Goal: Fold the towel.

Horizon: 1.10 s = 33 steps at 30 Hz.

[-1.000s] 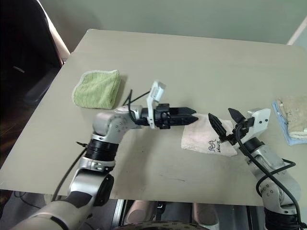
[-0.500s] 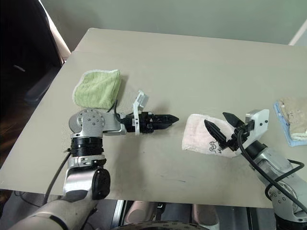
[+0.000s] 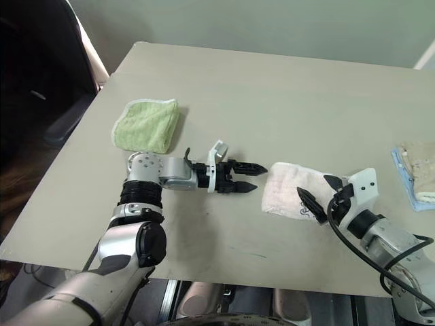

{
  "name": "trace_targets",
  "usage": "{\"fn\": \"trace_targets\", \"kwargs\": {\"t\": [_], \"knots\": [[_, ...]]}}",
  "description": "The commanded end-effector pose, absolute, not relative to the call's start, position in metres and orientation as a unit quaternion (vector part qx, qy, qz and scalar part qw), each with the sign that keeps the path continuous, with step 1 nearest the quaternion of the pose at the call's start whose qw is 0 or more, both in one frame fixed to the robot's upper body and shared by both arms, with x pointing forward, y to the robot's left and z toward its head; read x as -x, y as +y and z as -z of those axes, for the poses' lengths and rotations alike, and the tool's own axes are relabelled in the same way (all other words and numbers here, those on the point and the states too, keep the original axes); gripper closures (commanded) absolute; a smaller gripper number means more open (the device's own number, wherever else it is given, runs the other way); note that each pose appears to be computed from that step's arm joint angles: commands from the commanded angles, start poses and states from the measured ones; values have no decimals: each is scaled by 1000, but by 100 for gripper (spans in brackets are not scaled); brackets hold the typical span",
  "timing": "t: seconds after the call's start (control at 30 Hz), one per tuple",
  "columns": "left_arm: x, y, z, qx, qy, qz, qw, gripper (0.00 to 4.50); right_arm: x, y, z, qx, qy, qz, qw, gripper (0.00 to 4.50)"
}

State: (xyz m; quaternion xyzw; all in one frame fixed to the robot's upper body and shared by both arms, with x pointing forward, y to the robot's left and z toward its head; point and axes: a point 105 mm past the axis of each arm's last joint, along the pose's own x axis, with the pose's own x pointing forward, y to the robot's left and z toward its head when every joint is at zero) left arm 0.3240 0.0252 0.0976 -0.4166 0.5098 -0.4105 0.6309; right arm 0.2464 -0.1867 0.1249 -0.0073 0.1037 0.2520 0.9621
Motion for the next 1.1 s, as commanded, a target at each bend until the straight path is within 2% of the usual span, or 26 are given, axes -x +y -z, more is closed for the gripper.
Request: {"fn": "trace_targets", "kwargs": {"t": [0.03,0.23,0.47,0.63,0.83,1.0,1.1], "knots": [[-298,-8,-83,393,572,431,577,1,-247,-195,-132,44,97,-242,964,0],[-280,-29,-64,358,614,425,561,1,-254,-205,-120,64,115,-206,970,0],[-272,-70,-88,347,598,474,545,1,-255,-209,-119,60,111,-183,975,0],[-264,-93,-105,331,591,507,533,1,-251,-228,-123,75,111,-150,980,0],[-263,-99,-101,323,592,505,538,1,-234,-250,-136,68,107,-139,982,0],[-266,-98,-102,314,584,508,550,1,-211,-260,-130,96,164,-171,967,0],[-267,-100,-104,297,574,516,563,1,-207,-263,-128,106,179,-180,961,0]]}}
